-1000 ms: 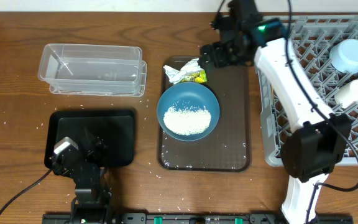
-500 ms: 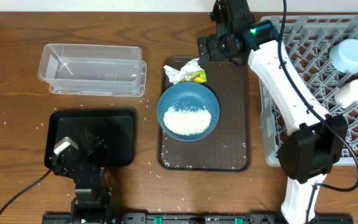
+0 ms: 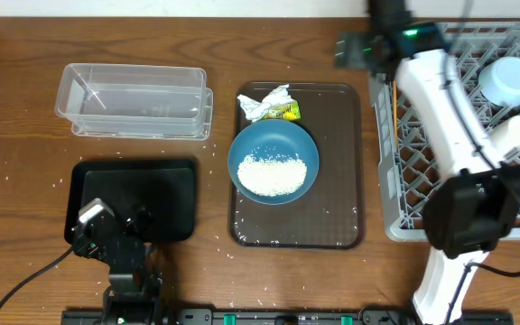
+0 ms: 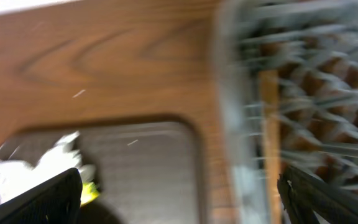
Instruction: Sort waste into correct bins and load items into the dishwasher rack
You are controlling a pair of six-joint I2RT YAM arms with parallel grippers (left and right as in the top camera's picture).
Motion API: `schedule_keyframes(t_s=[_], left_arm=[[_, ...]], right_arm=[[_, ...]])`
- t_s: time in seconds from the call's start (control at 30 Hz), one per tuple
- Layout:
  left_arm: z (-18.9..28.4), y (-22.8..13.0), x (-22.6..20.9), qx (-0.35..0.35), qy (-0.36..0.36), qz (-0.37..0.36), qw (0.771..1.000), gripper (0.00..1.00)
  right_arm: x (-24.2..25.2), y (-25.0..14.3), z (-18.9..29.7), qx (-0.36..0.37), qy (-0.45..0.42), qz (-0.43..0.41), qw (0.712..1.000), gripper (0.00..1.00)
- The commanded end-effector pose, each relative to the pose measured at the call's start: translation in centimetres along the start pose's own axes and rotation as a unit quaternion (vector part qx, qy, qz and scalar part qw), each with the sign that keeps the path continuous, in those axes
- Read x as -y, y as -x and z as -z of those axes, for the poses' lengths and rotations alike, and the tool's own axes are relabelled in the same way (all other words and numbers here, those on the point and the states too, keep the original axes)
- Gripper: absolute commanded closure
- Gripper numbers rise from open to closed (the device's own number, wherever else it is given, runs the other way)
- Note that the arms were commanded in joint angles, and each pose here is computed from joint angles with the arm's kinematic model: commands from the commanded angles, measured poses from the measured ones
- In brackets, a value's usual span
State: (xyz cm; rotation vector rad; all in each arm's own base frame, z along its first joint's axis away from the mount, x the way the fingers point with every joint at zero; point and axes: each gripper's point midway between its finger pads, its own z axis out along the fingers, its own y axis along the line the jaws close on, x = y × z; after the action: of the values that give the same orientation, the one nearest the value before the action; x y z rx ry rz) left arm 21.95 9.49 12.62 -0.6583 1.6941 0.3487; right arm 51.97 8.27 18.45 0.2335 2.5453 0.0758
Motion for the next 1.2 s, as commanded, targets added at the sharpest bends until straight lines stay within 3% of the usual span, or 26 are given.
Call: schedule_keyframes(t_s=[0.0, 0.1, 0.27, 0.43, 0.6, 0.73, 0.83, 0.93, 1.03, 1.1, 1.17], left_arm=[[-0.1, -1.3, -0.9, -0.015, 0.022, -0.027, 0.999, 0.02], [-0.1, -0.3, -1.4, 0.006, 0.038, -0.029, 0.999, 0.02], [0.2, 0.8, 3.3, 0.01, -0.093, 0.086, 0.992, 0.02], [2.8, 3.6, 9.4, 0.009, -0.28, 0.191, 0.941, 0.02], [6.3, 8.3, 12.2, 0.074, -0.4, 0.204, 0.89, 0.02], [7.4, 11.2, 12.5, 0.097, -0.413, 0.207, 0.881, 0.02], [8.4, 12.3, 14.3, 0.071, -0.442, 0.149, 0.882, 0.02], [8.1, 12.6, 16.4, -0.014, -0.447, 0.074, 0.891, 0.02], [6.1, 11.1, 17.5, -0.181, -0.394, 0.008, 0.901, 0.02], [5.6, 10.4, 17.8, -0.257, -0.368, -0.022, 0.893, 0.02], [5.1, 9.9, 18.4, -0.352, -0.34, -0.037, 0.871, 0.02]], right_arm=[[3.9, 0.9, -0.5, -0.01, 0.006, -0.072, 0.997, 0.01], [6.9, 1.3, -0.6, -0.013, -0.006, -0.097, 0.995, 0.01], [10.2, 1.8, -0.6, -0.008, -0.024, -0.124, 0.992, 0.01], [11.7, 2.0, -0.5, -0.006, -0.031, -0.136, 0.99, 0.01], [11.9, 2.1, -0.5, -0.006, -0.032, -0.138, 0.99, 0.01], [11.8, 2.1, -0.5, -0.006, -0.032, -0.136, 0.99, 0.01], [11.8, 2.1, -0.5, -0.006, -0.032, -0.136, 0.99, 0.01], [11.8, 2.1, -0.5, -0.006, -0.032, -0.137, 0.99, 0.01], [11.8, 2.1, -0.5, -0.006, -0.032, -0.136, 0.99, 0.01], [11.8, 2.1, -0.5, -0.006, -0.032, -0.137, 0.99, 0.01], [11.8, 2.1, -0.5, -0.006, -0.032, -0.136, 0.99, 0.01]])
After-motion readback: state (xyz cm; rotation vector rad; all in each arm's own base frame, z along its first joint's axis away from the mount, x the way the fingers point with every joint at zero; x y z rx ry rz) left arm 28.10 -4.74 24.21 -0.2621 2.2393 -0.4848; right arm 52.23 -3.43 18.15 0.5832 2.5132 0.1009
